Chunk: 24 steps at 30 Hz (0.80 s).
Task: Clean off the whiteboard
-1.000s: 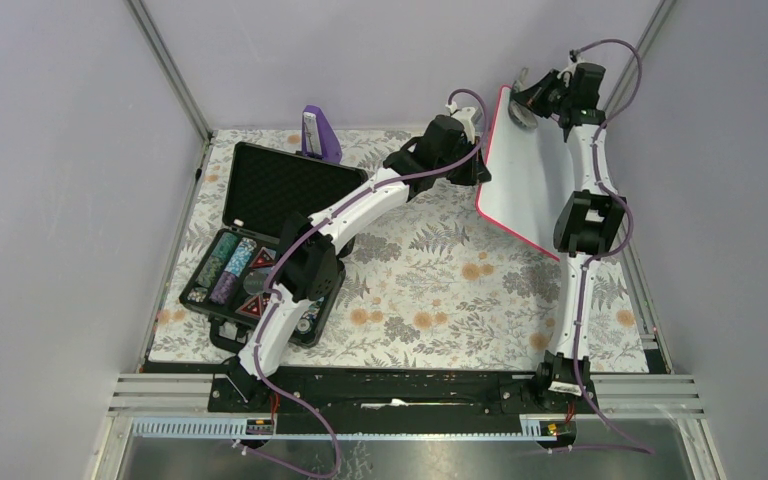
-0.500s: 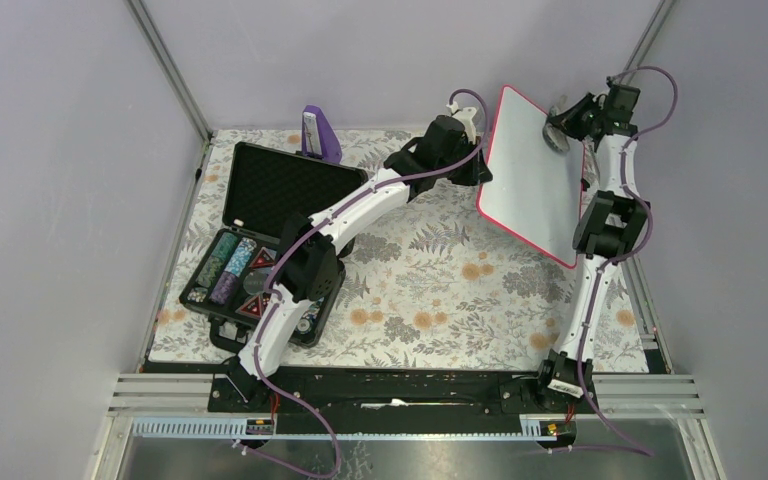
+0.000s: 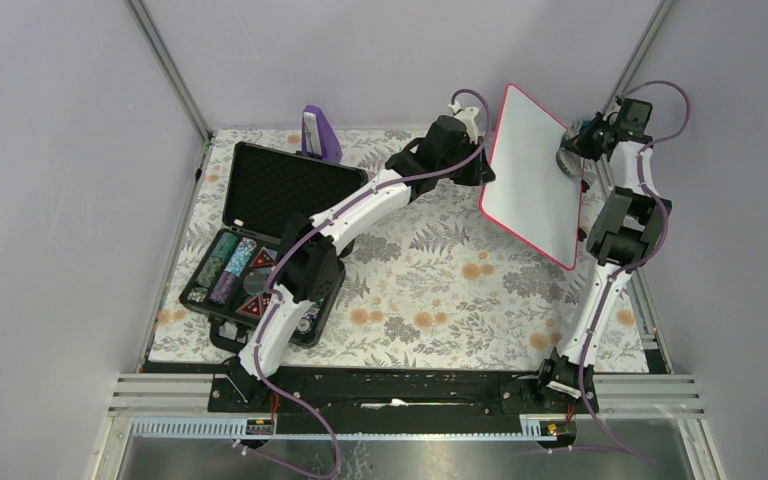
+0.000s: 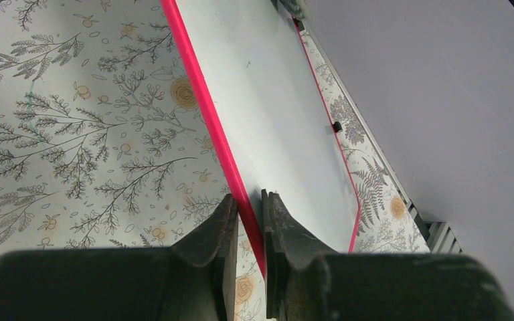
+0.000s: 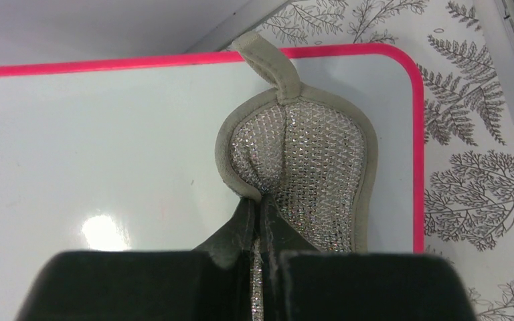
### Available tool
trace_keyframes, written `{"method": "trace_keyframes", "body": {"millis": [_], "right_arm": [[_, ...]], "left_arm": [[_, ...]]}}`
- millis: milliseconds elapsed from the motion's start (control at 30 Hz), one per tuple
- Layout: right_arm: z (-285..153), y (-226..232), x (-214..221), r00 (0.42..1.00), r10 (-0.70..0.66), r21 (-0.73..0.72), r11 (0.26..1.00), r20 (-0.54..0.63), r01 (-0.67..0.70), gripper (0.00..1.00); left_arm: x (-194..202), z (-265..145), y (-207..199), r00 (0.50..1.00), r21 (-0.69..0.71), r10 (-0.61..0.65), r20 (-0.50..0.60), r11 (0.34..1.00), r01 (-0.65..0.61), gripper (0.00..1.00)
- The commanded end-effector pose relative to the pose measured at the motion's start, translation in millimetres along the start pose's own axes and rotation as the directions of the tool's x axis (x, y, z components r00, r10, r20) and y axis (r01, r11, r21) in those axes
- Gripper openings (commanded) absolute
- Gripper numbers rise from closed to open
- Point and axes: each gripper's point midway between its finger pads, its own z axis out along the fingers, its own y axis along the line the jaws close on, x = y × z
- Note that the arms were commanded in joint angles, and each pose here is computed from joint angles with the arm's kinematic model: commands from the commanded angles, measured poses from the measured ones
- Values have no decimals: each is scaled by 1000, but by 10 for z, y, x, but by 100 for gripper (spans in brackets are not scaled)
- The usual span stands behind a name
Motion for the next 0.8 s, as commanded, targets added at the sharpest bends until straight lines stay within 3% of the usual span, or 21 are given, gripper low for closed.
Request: {"method": "trace_keyframes", "body": {"millis": [0, 233, 400, 767], "right_arm": [[-145, -108, 556, 982, 49, 70, 997, -181, -37, 0], [-426, -141, 714, 965, 221, -28, 974, -140, -226, 0], [-662, -163, 923, 962, 250, -7, 968, -109, -253, 0], [-1292, -96, 1821, 952, 283, -20, 958, -113, -287, 0]], "left_arm": [[217, 75, -45, 997, 44, 59, -59, 997, -57, 0], [253, 94, -135, 998, 94, 8, -62, 996, -2, 0], [308, 98, -179, 997, 117, -24, -75, 993, 33, 0], [386, 76, -275, 993, 163, -73, -89, 983, 87, 0]]}}
